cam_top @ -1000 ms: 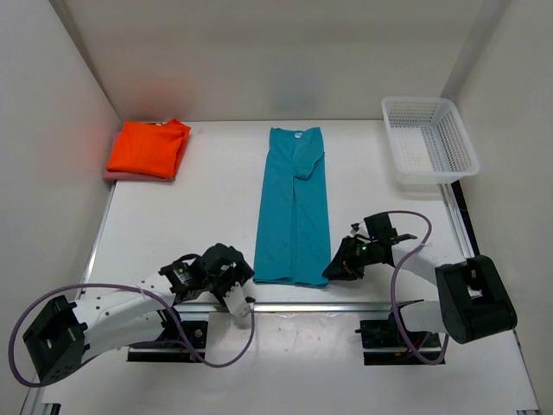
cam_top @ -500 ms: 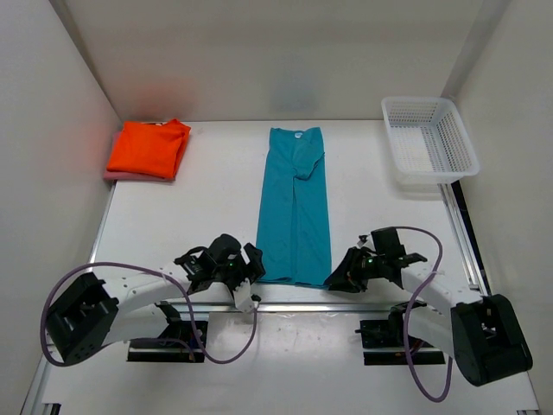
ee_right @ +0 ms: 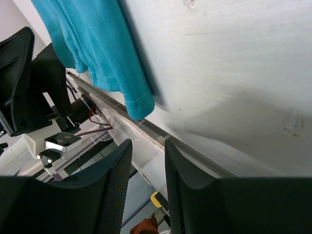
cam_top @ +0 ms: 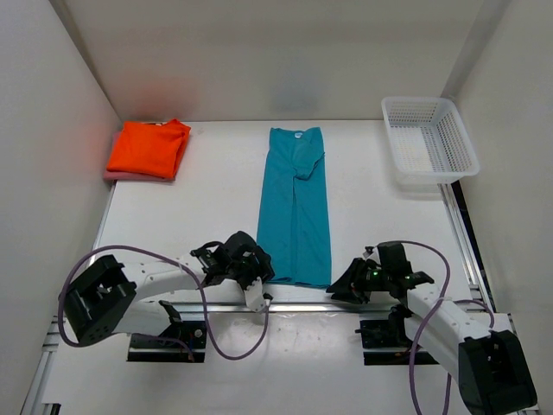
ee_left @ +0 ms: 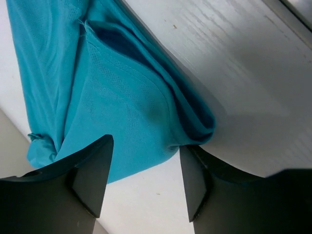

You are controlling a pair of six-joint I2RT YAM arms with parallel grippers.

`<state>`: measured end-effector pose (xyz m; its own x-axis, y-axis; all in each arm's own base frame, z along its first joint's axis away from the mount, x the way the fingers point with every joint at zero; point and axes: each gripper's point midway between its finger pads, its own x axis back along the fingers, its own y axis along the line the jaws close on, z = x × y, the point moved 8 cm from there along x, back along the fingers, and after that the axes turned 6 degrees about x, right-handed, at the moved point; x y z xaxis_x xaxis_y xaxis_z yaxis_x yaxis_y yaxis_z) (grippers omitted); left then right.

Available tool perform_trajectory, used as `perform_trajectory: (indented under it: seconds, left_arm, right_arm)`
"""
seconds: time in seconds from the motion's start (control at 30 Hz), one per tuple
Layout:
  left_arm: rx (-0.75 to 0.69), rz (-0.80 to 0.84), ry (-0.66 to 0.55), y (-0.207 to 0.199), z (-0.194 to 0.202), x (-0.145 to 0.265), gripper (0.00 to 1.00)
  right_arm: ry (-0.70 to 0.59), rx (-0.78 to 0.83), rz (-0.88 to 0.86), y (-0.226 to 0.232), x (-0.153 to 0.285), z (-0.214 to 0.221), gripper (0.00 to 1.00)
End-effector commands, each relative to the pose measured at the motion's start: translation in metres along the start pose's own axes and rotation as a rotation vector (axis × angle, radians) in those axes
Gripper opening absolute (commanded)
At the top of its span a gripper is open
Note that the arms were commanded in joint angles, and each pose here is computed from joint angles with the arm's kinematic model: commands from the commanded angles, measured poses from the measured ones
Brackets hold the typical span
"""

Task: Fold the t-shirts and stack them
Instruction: Rotate the tshirt 90 degrees, then grab the bottom of the folded rectangular tshirt with both arms

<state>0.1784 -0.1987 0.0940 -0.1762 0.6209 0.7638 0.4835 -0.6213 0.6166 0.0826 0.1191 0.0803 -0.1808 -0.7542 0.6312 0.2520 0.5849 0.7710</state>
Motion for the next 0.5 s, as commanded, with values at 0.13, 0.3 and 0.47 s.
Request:
perform_trajectory:
  seconds: [0.13,0.3,0.47]
  left_arm:
    - [-0.046,0.127,-0.046,-0.022,-0.011,0.006,0.56]
    - [-0.086,0.147,-0.053,-0.04,-0.018,0.007,0.13]
    - [-0.061,0.095,-0.029,-0.03,-0.018,0.004,0.12]
  right_arm:
    - [-0.014,-0.028,-0.037,0.0,0.002,0.003,0.39]
    - [-0.027,-0.044,-0.047,-0.003,0.002,0.005,0.37]
    - [-0.028,-0.033,-0.05,0.0,0.002,0.005,0.42]
